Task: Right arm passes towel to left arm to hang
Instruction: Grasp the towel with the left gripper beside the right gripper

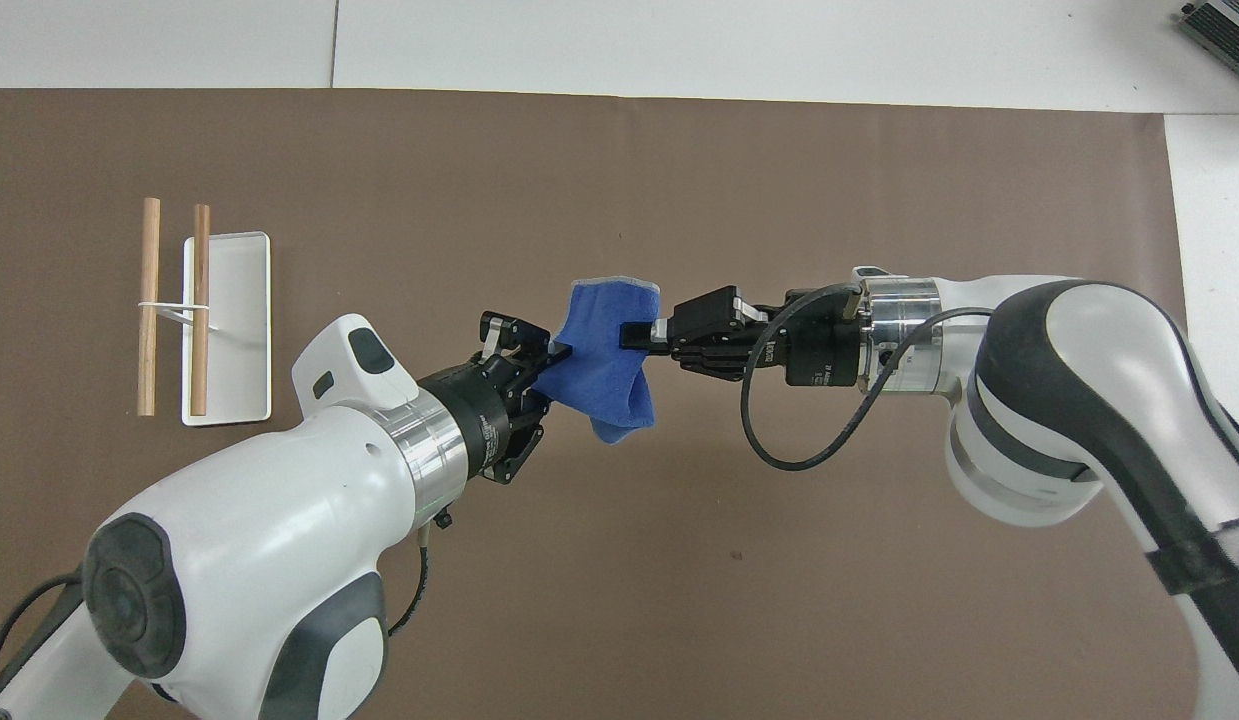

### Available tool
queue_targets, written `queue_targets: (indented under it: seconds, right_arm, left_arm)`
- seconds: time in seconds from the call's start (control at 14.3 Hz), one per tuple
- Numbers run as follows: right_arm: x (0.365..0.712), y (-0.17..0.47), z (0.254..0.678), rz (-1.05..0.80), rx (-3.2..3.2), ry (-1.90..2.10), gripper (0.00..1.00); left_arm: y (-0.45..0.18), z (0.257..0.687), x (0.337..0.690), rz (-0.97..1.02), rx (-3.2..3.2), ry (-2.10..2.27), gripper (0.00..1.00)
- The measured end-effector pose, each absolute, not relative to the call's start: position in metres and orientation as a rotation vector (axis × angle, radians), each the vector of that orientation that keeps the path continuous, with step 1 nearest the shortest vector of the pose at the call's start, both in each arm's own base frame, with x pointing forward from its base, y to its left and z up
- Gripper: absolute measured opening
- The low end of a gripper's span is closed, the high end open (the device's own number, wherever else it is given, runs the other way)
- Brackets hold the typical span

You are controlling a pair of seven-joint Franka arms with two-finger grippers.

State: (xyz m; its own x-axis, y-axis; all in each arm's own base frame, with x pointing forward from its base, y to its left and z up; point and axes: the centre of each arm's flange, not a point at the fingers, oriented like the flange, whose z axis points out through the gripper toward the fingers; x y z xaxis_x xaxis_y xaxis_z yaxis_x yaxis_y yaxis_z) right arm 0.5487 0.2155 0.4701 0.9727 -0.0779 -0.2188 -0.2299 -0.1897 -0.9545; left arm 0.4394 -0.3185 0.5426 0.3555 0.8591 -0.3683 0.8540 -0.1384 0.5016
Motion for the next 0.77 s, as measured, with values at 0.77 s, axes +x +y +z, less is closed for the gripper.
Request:
queue_targets:
  seconds: [0.77]
  right_arm:
    - [0.549,0.215,0.47,0.158,-1.76,0.257,0.12]
  left_arm:
    - [-0.303,0.541,0.452,0.048,1.989,1.465,0.02]
